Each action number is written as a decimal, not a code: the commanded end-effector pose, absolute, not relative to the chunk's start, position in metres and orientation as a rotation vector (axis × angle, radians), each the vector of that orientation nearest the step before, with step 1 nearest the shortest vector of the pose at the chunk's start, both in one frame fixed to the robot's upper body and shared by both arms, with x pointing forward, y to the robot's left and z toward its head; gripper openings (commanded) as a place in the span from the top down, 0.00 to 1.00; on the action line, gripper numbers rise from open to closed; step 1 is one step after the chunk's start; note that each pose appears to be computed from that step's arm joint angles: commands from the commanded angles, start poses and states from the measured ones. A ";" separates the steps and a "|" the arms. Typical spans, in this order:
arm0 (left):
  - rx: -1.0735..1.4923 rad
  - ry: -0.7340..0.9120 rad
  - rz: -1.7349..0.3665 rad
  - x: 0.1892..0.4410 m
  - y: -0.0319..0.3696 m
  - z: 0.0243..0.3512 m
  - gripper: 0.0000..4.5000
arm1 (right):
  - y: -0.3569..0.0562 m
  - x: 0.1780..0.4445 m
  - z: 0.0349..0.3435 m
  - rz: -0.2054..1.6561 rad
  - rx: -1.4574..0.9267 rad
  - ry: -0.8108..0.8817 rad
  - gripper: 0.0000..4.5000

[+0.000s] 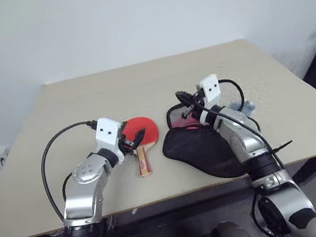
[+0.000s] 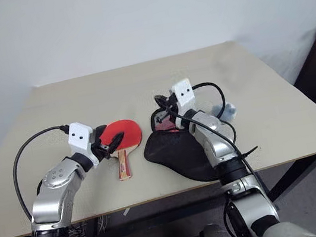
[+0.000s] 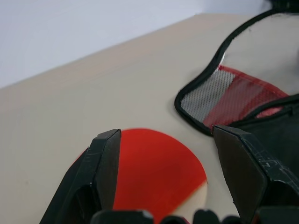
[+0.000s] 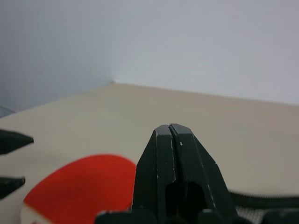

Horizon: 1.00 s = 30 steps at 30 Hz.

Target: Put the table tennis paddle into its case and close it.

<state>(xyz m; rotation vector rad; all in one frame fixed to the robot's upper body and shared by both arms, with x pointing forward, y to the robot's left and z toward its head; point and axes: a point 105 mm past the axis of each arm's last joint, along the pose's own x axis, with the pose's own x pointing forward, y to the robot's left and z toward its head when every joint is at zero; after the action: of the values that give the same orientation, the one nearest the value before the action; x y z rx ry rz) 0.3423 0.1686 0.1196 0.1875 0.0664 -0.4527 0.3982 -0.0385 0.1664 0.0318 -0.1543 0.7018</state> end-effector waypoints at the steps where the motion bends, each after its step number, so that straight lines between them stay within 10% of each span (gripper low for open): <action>1: 0.212 0.023 -0.412 0.349 0.177 0.130 0.27 | -0.048 0.406 0.179 0.659 0.036 -0.202 1.00; 30: 0.149 0.169 -0.228 0.315 0.181 0.100 0.27 | -0.062 0.408 0.161 0.824 -0.147 -0.136 1.00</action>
<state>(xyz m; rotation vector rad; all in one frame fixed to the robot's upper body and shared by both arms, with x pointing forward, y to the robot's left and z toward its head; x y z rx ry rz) 0.3159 0.1760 0.0901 0.1435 0.1870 -0.2925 0.4067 -0.0645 0.1425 -0.1138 -0.0716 0.8017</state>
